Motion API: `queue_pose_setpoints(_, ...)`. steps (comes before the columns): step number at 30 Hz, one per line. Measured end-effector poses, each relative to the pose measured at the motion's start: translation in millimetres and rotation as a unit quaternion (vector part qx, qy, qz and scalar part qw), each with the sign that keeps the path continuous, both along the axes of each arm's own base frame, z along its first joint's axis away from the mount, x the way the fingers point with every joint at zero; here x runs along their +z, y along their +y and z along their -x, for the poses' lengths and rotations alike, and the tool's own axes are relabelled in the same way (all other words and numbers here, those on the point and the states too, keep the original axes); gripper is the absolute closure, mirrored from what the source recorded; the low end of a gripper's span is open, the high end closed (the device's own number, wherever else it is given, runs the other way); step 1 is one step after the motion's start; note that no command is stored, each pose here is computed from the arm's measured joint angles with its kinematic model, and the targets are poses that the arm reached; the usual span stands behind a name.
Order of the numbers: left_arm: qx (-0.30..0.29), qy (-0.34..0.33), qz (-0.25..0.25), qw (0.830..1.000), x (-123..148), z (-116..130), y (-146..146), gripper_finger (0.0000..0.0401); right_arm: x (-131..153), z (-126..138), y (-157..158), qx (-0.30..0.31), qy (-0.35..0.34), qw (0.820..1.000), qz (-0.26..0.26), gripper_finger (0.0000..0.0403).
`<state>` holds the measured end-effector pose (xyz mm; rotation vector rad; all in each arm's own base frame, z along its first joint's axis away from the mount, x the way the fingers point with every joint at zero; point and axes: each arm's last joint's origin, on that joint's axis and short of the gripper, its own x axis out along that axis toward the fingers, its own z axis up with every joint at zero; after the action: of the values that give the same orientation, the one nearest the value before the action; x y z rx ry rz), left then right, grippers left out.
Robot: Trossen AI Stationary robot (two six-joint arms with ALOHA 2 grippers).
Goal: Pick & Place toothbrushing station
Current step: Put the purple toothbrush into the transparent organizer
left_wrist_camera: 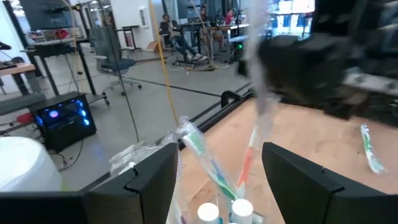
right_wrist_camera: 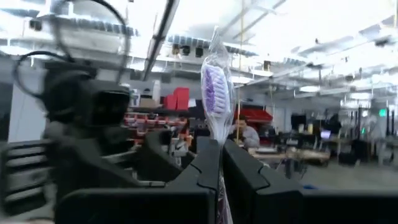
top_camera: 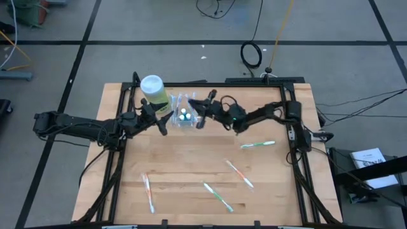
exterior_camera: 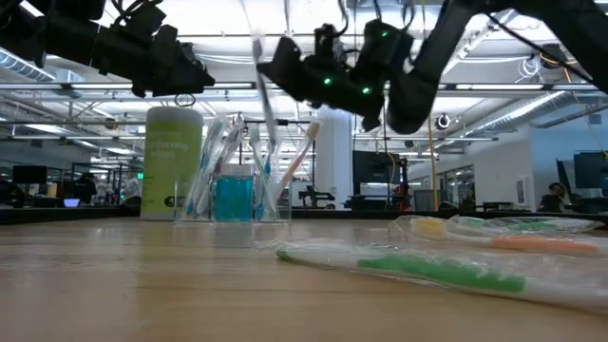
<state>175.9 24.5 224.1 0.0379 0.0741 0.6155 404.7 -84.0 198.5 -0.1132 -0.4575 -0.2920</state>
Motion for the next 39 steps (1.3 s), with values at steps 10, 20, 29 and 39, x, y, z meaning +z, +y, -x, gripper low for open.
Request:
queue_pose_setpoints(10, -0.021, 0.001, 0.002, 1.0, -0.3, -0.7, -1.0, 0.016, -42.2, -15.4, -11.5, -0.074, 0.04, 0.994, -0.074, 0.0399)
queue_pose_setpoints(20, -0.021, 0.002, 0.002, 1.0, -0.3, -0.7, -1.0, 0.016, -49.0, -11.9, -3.8, -0.107, 0.086, 0.99, -0.018, 0.0399)
queue_pose_setpoints(29, -0.022, 0.003, 0.002, 1.0, -0.7, -0.7, -1.0, 0.016, -56.8, -8.1, -2.0, -0.1, 0.101, 0.989, -0.033, 0.0398)
queue_pose_setpoints(39, -0.022, 0.004, 0.002, 1.0, -0.8, -0.7, -1.1, 0.016, -55.5, -10.0, 6.7, -0.104, 0.127, 0.986, -0.001, 0.0339)
